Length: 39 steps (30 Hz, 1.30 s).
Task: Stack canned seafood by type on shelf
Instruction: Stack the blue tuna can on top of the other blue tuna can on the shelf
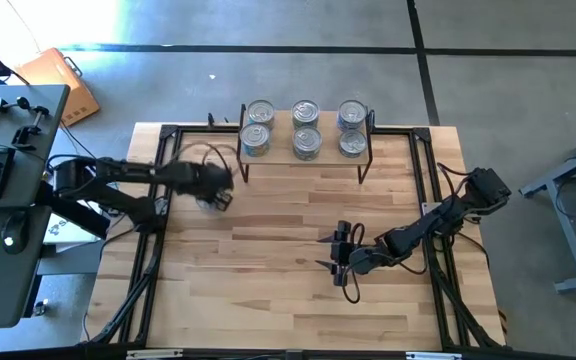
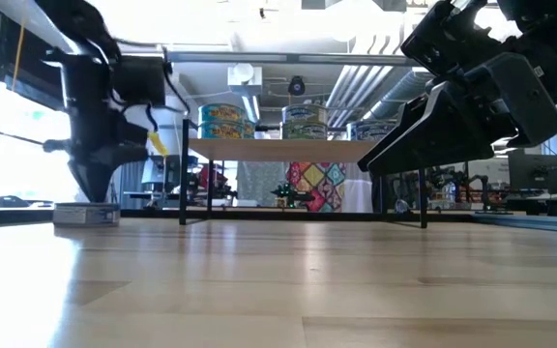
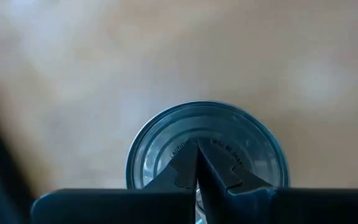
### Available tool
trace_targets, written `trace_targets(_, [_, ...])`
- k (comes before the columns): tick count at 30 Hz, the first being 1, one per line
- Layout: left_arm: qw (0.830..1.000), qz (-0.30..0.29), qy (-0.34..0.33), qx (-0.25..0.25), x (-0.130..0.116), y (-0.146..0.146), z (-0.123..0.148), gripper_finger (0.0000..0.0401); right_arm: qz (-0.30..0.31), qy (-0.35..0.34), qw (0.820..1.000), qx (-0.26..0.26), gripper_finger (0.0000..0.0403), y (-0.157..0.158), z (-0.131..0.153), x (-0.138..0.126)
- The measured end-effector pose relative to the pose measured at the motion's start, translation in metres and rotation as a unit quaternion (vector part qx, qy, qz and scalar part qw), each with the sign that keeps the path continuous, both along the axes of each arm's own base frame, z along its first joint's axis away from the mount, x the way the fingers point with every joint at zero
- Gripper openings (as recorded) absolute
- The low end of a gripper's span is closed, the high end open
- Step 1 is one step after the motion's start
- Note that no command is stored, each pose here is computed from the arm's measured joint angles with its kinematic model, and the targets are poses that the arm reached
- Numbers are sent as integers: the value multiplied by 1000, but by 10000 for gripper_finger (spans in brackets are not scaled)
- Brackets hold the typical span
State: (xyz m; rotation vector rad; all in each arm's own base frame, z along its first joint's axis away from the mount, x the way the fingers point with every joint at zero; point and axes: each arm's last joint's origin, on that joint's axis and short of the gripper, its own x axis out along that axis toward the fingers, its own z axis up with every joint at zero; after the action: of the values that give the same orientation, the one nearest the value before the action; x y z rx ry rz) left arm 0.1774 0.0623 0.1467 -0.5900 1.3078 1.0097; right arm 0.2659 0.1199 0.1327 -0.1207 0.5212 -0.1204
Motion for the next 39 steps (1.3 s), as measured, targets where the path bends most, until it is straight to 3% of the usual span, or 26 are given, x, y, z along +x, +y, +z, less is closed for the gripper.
trace_targets(5, [996, -33, -78, -6, 20, -55, -1, 0, 0, 0, 1000, 0, 261, 0, 0, 0])
trace_targets(9, [974, -92, -203, -36, 41, -110, -6, 0, 0, -1, 1000, 0, 261, 0, 0, 0])
trace_targets(12, [941, -152, -302, -13, 58, -142, -10, 0, 1, -2, 1000, -1, 261, 0, 0, 0])
trace_targets(17, [851, -279, -433, 102, 106, -164, -15, 0, -2, -5, 1000, -2, 261, -2, 1, 2])
trace_targets(21, [819, -385, -402, 138, 142, -175, -9, 0, -11, -7, 1000, 0, 261, -7, 1, 4])
trace_targets(24, [819, -458, -320, 130, 154, -189, 5, 0, -6, -4, 1000, 6, 261, -8, 1, 5])
trace_targets(26, [831, -479, -258, 119, 152, -200, 13, 0, 3, -1, 1000, 9, 261, -8, 1, 5])
trace_targets(30, [855, -463, -214, 91, 142, -218, 25, 0, 15, 5, 1000, 8, 261, -8, 0, 5])
trace_targets(34, [871, -445, -203, 48, 130, -224, 14, 0, 17, 10, 1000, 7, 261, -7, -7, 7])
trace_targets(36, [875, -436, -200, 69, 125, -221, 5, 0, 17, 9, 1000, 8, 261, -6, -10, 8])
trace_targets(39, [877, -410, -208, 142, 121, -213, -4, 0, 17, 5, 1000, 10, 261, -5, -15, 10])
